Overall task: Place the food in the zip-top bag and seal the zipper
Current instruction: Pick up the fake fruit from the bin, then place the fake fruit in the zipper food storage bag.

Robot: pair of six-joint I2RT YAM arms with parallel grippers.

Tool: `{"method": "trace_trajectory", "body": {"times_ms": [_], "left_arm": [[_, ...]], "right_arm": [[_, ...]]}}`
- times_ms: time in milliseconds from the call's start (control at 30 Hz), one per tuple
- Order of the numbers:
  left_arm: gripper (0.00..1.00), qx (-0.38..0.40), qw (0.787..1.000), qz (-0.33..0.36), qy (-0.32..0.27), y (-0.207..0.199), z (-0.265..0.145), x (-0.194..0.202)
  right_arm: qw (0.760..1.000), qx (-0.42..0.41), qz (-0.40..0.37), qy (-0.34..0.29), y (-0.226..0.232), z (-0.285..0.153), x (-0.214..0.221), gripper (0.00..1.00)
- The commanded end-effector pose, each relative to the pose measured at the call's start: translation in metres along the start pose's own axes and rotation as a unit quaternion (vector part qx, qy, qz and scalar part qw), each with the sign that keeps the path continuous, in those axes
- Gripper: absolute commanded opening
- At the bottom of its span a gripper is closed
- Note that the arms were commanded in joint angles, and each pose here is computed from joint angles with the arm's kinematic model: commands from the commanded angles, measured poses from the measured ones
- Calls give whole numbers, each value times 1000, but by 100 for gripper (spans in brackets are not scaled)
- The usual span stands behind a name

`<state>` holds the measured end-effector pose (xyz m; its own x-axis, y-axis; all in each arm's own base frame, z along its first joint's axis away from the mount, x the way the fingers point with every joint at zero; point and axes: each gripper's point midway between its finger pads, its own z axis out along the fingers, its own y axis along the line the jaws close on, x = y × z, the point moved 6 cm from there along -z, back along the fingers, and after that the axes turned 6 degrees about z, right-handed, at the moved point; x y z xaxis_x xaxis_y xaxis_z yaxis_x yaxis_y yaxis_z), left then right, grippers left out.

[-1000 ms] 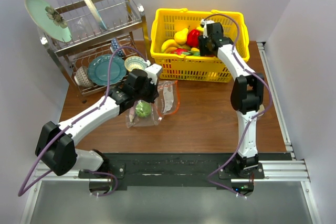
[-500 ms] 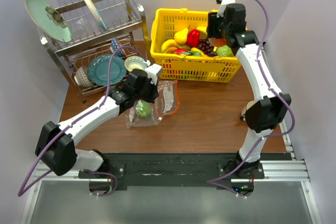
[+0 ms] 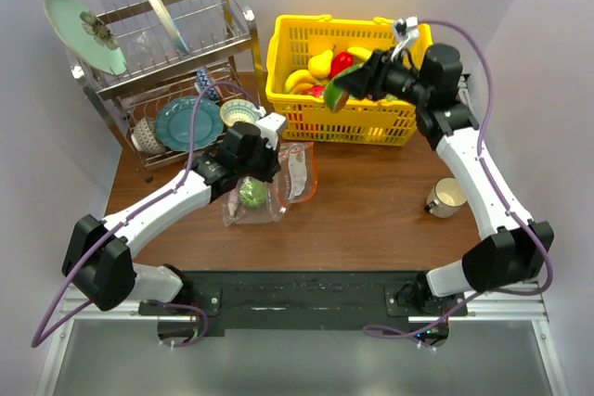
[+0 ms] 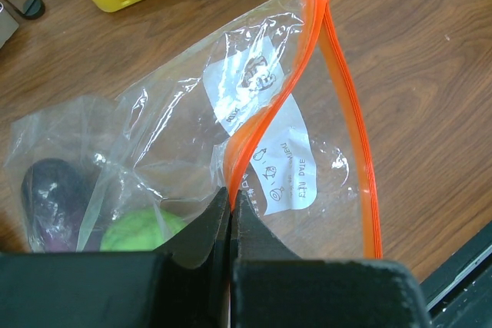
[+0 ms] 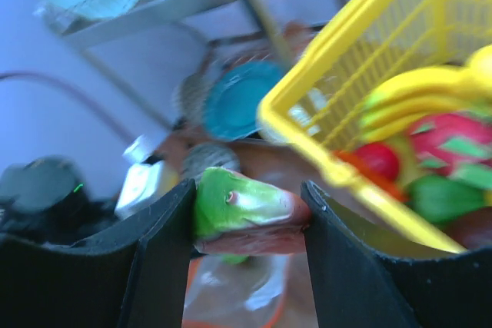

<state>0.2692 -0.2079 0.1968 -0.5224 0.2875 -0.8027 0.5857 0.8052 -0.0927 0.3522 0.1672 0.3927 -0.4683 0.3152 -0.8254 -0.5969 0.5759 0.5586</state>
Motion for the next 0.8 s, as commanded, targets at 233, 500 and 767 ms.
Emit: {"method": "trace_trajectory", "body": {"times_ms": [233,500,767], "left_arm": [[0,11,999,-5,-40,-6,-24,-38],[0,8,999,0,-51,-8,-42,-62],[0,5,999,1,-49,-8,-49,-66]], "right_arm": [[960,-260,44,90,78,-15,89,34],[956,-284,20,66,83,-27,123,34],[971,-237,-34,15,69,-7,142,33]]}}
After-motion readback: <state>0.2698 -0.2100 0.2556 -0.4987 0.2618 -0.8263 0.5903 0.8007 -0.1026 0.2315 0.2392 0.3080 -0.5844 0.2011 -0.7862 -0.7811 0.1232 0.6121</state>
